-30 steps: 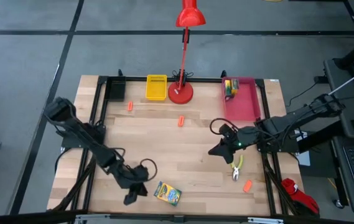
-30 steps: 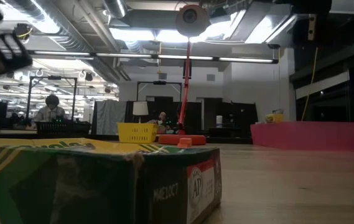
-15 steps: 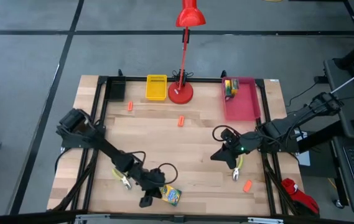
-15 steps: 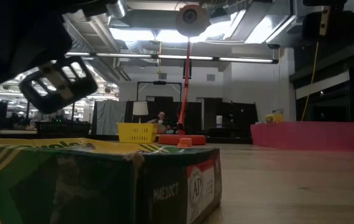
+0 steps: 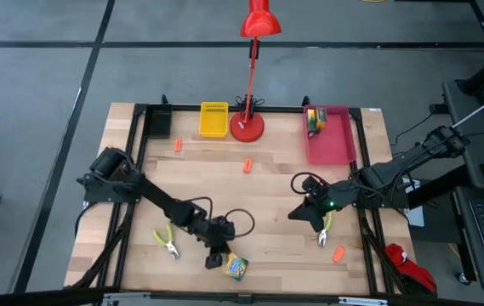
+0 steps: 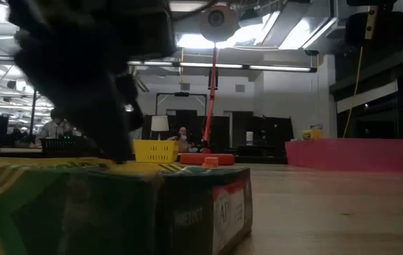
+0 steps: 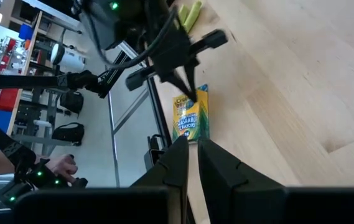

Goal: Pick & Place School Supplies
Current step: Put the yellow crayon box into the red bin

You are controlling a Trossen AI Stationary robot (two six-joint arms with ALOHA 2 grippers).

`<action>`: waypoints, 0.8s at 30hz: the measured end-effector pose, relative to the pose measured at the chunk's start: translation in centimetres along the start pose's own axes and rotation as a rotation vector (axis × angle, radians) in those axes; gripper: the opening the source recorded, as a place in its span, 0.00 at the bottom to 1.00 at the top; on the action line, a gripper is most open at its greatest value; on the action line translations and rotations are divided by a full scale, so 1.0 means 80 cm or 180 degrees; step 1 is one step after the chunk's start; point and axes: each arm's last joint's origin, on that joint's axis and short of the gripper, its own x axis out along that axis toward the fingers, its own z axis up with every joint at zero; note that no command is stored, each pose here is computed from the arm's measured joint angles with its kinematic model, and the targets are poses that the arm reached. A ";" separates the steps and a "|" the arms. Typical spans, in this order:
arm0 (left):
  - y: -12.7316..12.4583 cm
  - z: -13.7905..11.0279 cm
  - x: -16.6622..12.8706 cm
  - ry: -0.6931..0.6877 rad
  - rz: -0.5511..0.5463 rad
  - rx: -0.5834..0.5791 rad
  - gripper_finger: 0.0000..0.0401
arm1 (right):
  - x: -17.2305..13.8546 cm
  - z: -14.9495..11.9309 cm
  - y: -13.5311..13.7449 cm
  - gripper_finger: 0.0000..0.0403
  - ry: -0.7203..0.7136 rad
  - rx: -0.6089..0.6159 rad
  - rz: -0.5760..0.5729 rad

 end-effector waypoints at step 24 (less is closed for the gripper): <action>0.114 0.055 -0.024 -0.0943 0.1601 -0.1183 0.00 | -0.002 -0.002 0.002 0.10 -0.0167 0.0103 -0.0046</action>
